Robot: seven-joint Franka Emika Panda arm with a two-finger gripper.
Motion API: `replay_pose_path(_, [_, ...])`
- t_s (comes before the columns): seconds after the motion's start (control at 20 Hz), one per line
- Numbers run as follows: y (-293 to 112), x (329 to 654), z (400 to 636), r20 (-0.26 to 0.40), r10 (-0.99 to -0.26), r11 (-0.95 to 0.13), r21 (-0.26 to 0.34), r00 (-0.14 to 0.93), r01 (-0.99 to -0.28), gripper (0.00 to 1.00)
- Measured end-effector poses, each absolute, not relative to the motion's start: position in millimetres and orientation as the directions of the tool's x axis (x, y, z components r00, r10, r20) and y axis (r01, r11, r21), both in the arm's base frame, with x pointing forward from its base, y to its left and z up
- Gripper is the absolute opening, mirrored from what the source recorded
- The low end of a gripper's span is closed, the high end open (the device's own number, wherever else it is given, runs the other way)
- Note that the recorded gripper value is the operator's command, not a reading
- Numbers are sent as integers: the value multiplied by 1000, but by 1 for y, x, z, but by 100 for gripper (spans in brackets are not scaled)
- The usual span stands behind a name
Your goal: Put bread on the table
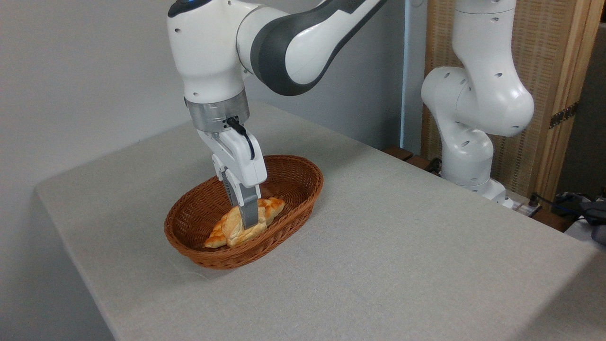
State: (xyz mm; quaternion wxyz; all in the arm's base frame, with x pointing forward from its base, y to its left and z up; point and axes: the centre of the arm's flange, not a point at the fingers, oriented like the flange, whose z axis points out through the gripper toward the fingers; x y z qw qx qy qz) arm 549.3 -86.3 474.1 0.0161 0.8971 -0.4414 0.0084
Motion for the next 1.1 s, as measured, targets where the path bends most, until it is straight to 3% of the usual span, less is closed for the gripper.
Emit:
replay_pose_path(0.4, [-78, 545, 511, 78, -782, -621, -27, 618, -783, 8])
replay_pose_path(0.6, [-47, 544, 527, 90, -748, -662, -36, 658, -748, 13])
replay_pose_path(0.8, [-17, 544, 529, 89, -713, -700, -29, 696, -713, 16])
replay_pose_path(0.85, [-12, 545, 528, 88, -707, -706, -27, 702, -707, 24])
replay_pose_path(0.9, [-5, 545, 526, 86, -701, -712, -26, 708, -701, 50])
replay_pose_path(0.95, [4, 546, 525, 83, -699, -714, -23, 711, -700, 96])
replay_pose_path(1.1, [29, 547, 515, 68, -692, -720, -12, 718, -693, 100])
